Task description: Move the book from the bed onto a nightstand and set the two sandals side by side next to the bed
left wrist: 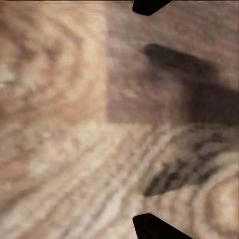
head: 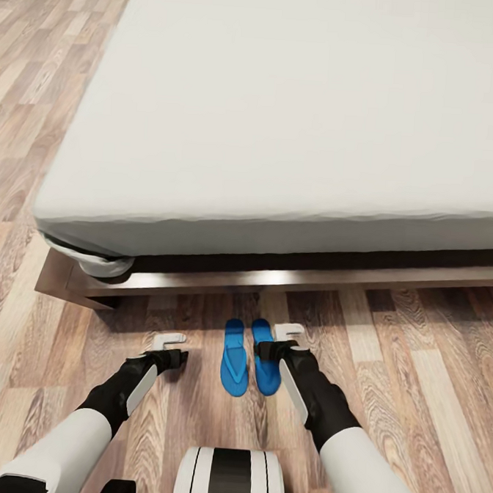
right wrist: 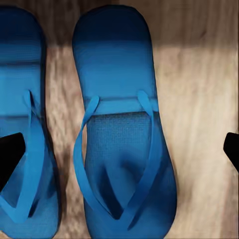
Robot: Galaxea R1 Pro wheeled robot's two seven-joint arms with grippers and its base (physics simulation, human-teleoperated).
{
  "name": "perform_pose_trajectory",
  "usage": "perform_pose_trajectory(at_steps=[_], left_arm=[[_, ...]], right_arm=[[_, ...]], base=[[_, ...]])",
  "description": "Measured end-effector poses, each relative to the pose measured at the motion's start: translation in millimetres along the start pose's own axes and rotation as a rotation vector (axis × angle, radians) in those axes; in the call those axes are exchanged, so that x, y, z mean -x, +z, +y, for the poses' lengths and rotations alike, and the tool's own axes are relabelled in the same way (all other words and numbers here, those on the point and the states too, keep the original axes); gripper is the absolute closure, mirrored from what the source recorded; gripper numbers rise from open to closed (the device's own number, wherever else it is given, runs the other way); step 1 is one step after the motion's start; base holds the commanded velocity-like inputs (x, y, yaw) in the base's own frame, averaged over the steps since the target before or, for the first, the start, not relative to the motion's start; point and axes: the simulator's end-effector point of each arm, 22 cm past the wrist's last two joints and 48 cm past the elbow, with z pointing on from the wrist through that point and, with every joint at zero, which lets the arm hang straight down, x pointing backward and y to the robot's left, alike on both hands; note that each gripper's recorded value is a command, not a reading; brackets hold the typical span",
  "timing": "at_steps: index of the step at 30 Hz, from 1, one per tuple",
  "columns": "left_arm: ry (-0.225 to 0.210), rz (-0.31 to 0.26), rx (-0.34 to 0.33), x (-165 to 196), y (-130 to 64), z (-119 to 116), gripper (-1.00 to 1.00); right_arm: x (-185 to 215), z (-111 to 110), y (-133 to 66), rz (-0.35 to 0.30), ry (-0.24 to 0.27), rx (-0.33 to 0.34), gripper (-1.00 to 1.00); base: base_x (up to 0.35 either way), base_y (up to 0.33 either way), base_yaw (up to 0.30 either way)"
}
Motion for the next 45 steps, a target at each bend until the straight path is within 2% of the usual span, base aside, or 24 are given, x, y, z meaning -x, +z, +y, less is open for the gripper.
perform_pose_trajectory(at_steps=[4,13,32,38,45], left_arm=[[0.001,-0.014,-0.002,8,-5.9,-1,-1.00],[0.003,-0.049,-0.004,26,-20.0,-3,-1.00],[0.009,-0.127,-0.012,65,-52.5,-9,-1.00],[0.012,-0.156,-0.017,79,-64.5,-12,-1.00],[0.013,-0.188,-0.020,94,-77.9,-13,-1.00]], right_arm=[[20,1,-11.9,-0.042,0.000,0.002,-1.00],[35,3,-29.0,-0.058,-0.008,0.000,-1.00],[73,-3,-65.1,-0.154,-0.023,-0.017,-1.00],[80,-18,-74.9,-0.202,-0.028,-0.037,-1.00],[67,-38,-82.5,-0.241,-0.028,-0.058,-1.00]], base=[[0.000,0.000,0.000],[0.000,0.000,0.000],[0.000,0.000,0.000],[0.000,0.000,0.000],[0.000,0.000,0.000]])
